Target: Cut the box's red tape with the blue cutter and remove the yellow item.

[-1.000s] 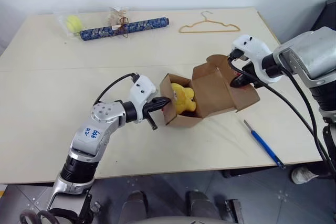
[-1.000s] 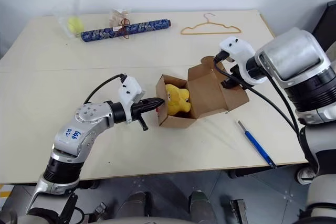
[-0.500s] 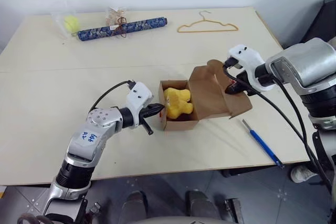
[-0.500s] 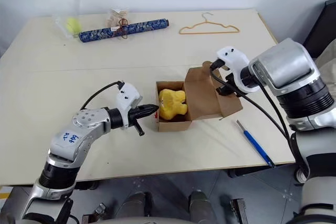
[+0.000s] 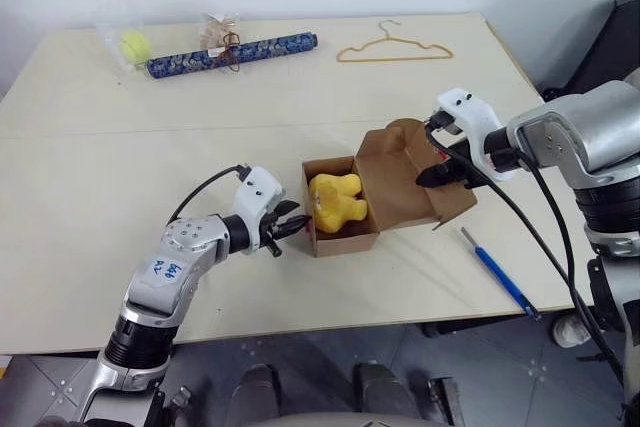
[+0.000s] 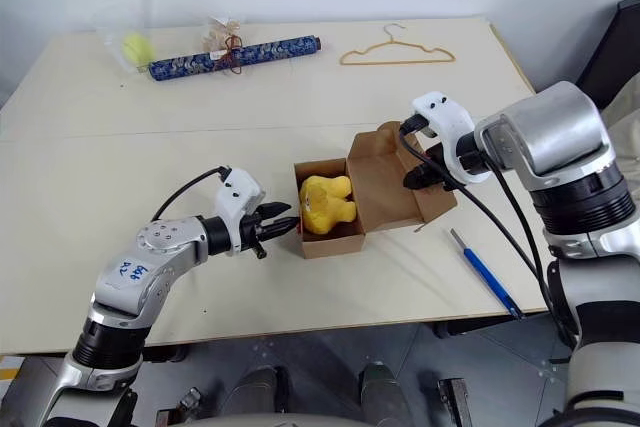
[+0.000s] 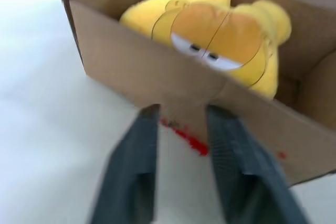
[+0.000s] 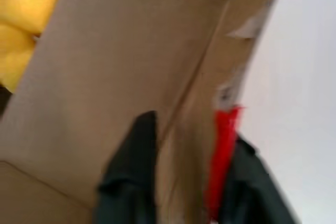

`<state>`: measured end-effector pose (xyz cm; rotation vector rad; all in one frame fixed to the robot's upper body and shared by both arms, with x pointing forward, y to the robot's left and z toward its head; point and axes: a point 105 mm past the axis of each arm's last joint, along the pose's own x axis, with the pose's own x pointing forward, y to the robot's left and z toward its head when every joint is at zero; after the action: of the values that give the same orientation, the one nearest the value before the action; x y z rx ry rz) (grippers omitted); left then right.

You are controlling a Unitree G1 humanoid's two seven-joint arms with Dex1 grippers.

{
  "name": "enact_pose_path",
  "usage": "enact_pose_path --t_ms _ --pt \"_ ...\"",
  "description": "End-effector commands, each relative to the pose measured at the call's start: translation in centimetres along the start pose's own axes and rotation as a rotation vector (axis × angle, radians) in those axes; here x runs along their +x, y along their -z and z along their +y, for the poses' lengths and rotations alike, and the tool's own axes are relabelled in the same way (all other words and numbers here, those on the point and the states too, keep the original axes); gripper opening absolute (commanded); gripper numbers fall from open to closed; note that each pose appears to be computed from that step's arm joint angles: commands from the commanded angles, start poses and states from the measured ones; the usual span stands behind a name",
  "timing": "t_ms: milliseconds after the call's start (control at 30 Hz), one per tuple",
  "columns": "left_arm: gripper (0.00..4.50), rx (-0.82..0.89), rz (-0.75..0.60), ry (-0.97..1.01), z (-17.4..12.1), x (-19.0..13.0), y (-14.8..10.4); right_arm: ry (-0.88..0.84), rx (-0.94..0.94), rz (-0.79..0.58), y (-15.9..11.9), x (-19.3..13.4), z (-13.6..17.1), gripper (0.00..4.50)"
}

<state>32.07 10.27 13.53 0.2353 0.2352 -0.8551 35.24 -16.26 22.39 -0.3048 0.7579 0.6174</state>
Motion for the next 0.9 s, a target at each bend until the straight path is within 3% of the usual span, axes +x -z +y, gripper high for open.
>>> enact_pose_path --t_ms 33,167,233,500,600,700,800,900 --pt "2.85 0.057 -0.031 -0.01 0.3 -1.3 -0.8 0.046 -0.015 -0.149 -1.1 -3.0 -1.8 2.66" --pt "4.08 0.094 -0.031 -0.009 0.9 -2.5 -0.6 0.108 0.019 -0.342 -2.1 -4.9 -4.3 4.01" --pt "4.48 0.104 -0.022 -0.017 1.6 -4.0 0.0 0.081 0.011 -0.448 -2.3 -6.3 -5.0 4.46" --pt "4.48 0.131 -0.054 -0.005 4.1 -10.1 1.2 -0.263 -0.161 -0.803 -2.3 -9.9 -1.7 4.46" --pt "4.48 0.161 -0.018 -0.074 6.2 -13.5 2.6 -0.409 -0.266 -0.782 -0.8 -9.2 0.5 4.46" --pt "4.48 0.136 0.0 -0.128 7.3 -16.0 4.0 -0.489 -0.288 -0.859 -0.2 -8.9 2.1 4.46" --pt "4.48 0.072 -0.023 -0.136 7.3 -18.5 4.7 -0.513 -0.495 -0.779 2.9 -7.1 3.9 4.46" --pt "4.48 0.034 -0.031 -0.11 6.4 -19.5 4.8 -0.508 -0.533 -0.812 3.8 -6.9 4.4 4.46"
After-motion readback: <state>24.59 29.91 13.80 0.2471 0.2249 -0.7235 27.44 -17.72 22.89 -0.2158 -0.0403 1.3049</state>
